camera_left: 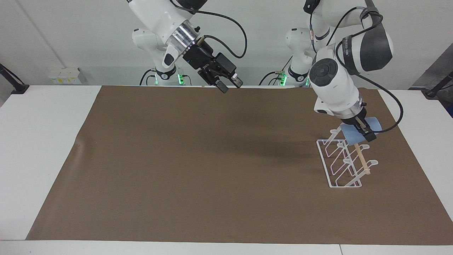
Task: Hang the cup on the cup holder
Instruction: 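Hang the cup on a rack hook with the left gripper while right retracts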
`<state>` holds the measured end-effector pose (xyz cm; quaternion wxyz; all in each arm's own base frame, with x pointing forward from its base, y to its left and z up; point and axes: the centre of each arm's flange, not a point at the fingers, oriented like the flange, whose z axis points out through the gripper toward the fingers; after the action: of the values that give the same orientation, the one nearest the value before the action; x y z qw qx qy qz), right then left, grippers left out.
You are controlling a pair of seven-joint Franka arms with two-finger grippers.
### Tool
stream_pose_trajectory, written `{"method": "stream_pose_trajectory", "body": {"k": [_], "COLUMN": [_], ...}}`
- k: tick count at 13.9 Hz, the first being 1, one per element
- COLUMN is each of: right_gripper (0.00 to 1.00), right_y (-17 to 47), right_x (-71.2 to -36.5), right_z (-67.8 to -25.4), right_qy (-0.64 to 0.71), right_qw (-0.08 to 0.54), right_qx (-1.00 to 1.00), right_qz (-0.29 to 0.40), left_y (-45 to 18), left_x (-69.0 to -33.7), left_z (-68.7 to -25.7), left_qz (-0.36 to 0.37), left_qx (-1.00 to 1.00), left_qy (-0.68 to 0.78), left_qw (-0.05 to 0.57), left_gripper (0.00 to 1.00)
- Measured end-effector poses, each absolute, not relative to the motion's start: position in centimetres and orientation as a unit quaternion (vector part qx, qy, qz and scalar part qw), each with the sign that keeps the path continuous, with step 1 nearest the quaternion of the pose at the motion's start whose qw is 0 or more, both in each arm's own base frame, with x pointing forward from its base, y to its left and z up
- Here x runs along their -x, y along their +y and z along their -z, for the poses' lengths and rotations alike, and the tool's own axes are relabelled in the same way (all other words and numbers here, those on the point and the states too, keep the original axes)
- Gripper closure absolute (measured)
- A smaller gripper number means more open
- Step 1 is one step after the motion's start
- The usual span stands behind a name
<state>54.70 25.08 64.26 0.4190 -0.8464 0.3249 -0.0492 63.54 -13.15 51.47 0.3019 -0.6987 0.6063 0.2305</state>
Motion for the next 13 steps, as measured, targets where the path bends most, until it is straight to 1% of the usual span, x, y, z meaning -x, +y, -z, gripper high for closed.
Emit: {"method": "stream_pose_trajectory", "body": {"k": [2,3,7,10,13], "right_gripper": [0.0,0.0,0.0,0.0,0.0], "right_y": [23.8,23.1,20.2,17.6,14.7], "right_x": [-55.2,-55.4,-56.1,-56.0,-54.8], "right_z": [-63.7,-63.4,-61.8,-60.5,-59.1], "right_qy": [0.312,0.298,0.225,0.117,-0.014], "right_qw": [0.39,0.375,0.318,0.235,0.124], "right_qx": [0.864,0.874,0.916,0.96,0.99], "right_qz": [0.065,0.076,0.097,0.099,0.067], "left_y": [-13.1,-13.3,-13.5,-13.6,-13.8], "left_x": [-64.5,-64.6,-64.5,-64.4,-64.1], "left_z": [-49.3,-48.9,-48.8,-48.4,-47.2], "left_qz": [-0.238,-0.237,-0.23,-0.229,-0.24], "left_qx": [0.702,0.706,0.718,0.724,0.718], "left_qy": [0.593,0.586,0.571,0.563,0.562], "left_qw": [0.314,0.318,0.324,0.326,0.334], "left_gripper": [0.2,0.2,0.2,0.2,0.2]}}
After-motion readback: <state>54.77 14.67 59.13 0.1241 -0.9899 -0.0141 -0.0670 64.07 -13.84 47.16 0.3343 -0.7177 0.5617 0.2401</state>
